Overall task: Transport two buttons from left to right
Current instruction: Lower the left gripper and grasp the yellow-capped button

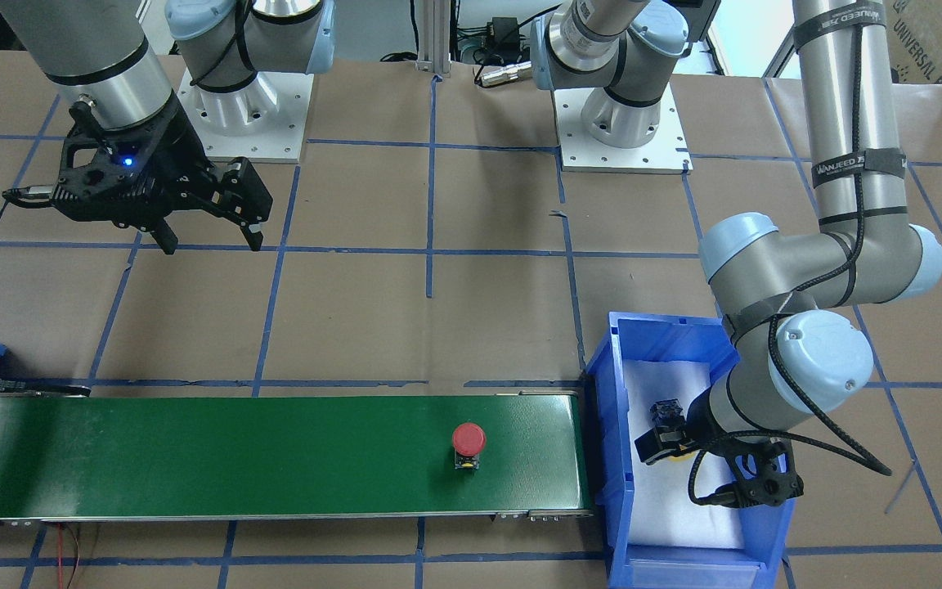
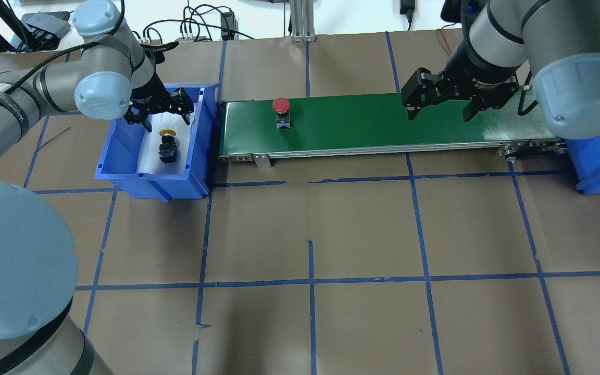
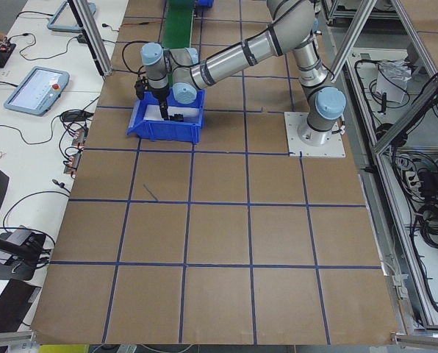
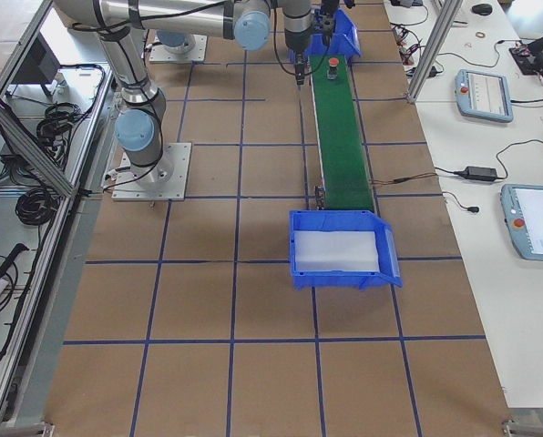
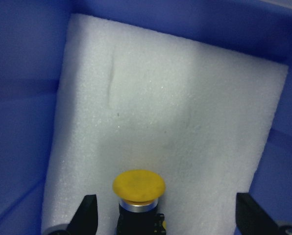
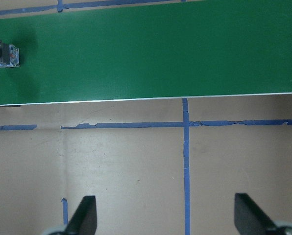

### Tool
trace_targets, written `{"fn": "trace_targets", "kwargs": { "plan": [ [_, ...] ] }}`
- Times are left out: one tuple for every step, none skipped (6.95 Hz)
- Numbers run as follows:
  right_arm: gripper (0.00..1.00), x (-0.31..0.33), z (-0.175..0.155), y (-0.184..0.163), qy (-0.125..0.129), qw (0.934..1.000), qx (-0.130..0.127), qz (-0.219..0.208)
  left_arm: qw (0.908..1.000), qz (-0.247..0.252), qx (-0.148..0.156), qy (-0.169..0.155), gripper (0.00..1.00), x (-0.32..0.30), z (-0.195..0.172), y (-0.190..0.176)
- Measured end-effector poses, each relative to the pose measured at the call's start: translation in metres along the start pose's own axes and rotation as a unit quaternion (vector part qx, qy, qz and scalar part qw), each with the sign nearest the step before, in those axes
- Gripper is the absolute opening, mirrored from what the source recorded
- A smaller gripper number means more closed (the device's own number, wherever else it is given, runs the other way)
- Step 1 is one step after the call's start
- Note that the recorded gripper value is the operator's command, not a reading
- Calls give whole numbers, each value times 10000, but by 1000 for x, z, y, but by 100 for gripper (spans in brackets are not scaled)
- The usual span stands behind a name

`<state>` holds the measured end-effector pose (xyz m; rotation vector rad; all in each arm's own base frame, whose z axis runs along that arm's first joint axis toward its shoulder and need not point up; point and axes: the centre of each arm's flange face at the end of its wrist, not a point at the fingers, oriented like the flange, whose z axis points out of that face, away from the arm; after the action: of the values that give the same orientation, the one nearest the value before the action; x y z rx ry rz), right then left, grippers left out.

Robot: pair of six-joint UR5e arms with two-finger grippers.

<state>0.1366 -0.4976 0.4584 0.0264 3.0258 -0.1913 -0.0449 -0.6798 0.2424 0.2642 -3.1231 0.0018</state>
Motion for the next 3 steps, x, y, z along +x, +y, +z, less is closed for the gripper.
{"fn": "trace_targets", "kwargs": {
  "plan": [
    [100,0,0,0,0,10000,-3,1,10000,49,23,-5,94,-1,-2,-1],
    [100,0,0,0,0,10000,-5,0,9999,98,19,-12,94,-1,1,0],
    [100,0,0,0,1,10000,-5,-1,9999,118,33,-17,94,-2,5,-1]
  ]
}}
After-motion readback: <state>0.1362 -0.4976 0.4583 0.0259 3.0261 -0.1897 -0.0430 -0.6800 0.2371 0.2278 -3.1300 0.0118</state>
